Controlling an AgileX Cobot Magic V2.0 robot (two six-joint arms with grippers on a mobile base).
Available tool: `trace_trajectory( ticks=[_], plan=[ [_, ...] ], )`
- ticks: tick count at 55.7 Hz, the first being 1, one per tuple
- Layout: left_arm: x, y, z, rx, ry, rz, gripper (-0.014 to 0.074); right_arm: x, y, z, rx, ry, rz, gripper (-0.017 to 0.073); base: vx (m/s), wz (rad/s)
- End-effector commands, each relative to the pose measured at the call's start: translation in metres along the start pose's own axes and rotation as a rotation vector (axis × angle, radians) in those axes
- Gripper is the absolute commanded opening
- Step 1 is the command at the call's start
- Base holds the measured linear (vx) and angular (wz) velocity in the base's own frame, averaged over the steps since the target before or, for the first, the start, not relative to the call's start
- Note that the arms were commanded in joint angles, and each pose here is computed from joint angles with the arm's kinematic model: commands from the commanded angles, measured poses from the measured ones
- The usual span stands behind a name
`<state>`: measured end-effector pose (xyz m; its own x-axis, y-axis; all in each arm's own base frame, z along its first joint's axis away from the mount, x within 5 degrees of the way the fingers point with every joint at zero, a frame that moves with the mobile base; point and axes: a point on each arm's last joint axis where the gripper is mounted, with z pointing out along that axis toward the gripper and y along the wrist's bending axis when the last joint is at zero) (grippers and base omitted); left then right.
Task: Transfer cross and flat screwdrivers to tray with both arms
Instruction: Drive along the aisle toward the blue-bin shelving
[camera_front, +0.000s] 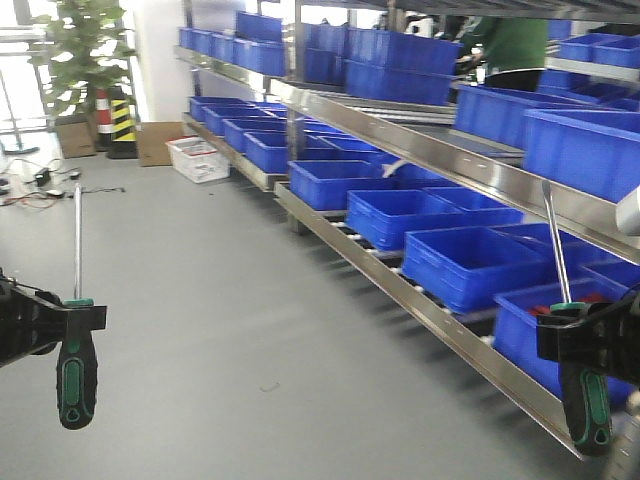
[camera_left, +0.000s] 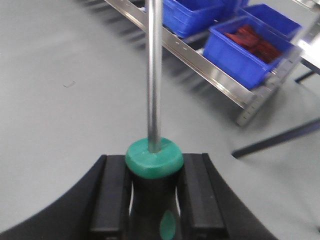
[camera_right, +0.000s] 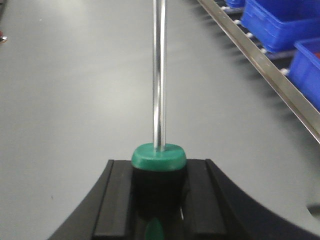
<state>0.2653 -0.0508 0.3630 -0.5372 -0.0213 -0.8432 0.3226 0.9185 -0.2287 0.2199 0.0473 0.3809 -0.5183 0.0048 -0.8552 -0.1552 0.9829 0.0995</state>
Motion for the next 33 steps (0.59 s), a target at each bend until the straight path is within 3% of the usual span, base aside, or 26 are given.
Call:
trace_trajectory(
  ticks=[1,33],
  plan=[
    [-0.0163,-0.0057,-0.013,-0.002,-0.116,-0.017,-0.0001,-0.018,0.0008,-0.0128,-0.009,-0.138,-0.005,-0.0008,0.59,0.42],
    [-0.0163,-0.0057,-0.013,-0.002,-0.116,-0.017,-0.0001,-0.018,0.0008,-0.0128,-0.009,-0.138,-0.005,-0.0008,0.58,0.36]
  ],
)
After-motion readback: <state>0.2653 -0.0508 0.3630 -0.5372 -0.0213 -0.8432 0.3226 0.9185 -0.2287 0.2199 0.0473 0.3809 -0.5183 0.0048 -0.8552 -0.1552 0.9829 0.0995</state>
